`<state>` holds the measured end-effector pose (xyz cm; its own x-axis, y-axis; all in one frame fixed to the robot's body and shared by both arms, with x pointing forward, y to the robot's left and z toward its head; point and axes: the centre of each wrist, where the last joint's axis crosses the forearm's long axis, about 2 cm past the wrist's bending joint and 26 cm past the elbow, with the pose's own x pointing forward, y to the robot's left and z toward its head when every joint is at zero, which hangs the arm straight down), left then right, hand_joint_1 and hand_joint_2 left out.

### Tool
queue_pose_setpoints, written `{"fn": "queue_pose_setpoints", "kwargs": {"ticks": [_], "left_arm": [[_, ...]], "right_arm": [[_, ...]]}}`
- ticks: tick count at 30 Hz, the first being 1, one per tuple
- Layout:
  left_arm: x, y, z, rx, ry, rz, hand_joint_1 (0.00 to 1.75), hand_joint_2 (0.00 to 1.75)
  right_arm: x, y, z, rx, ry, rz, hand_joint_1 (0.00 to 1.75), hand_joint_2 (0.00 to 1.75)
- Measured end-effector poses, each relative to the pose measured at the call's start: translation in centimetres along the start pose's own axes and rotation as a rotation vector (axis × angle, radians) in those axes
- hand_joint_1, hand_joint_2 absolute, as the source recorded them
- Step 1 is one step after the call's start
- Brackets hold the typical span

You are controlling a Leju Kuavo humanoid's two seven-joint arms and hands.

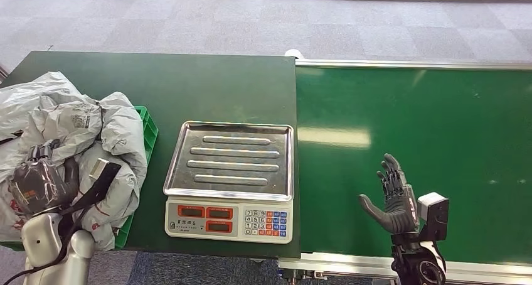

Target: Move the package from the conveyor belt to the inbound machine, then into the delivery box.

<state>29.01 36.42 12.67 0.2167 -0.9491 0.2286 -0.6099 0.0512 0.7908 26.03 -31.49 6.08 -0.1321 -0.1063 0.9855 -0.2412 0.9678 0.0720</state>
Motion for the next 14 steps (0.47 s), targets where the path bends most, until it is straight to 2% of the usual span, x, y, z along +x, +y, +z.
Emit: {"fn": "queue_pose_setpoints", "kwargs": {"ticks": [4, 7, 11, 14], "left_arm": [[0.9, 1.8, -0.7, 0.124, -0.169, 0.043, 0.0, 1.75], [1.5, 3.3, -1.1, 0.239, -0.256, 0.115, 0.0, 1.75], [2.2, 5.5, -1.3, 0.432, -0.247, 0.268, 0.0, 1.75], [2.8, 6.9, -1.5, 0.509, -0.228, 0.31, 0.0, 1.75]], "right_arm": [[0.0, 0.0, 0.2, -0.008, -0.001, -0.006, 0.0, 1.75], [0.0, 0.0, 0.4, -0.016, -0.001, -0.01, 0.0, 1.75], [-0.1, 0.1, 0.7, -0.024, 0.001, -0.014, 0.0, 1.75], [-0.2, 0.1, 0.7, -0.027, -0.001, -0.016, 0.0, 1.75]]}}
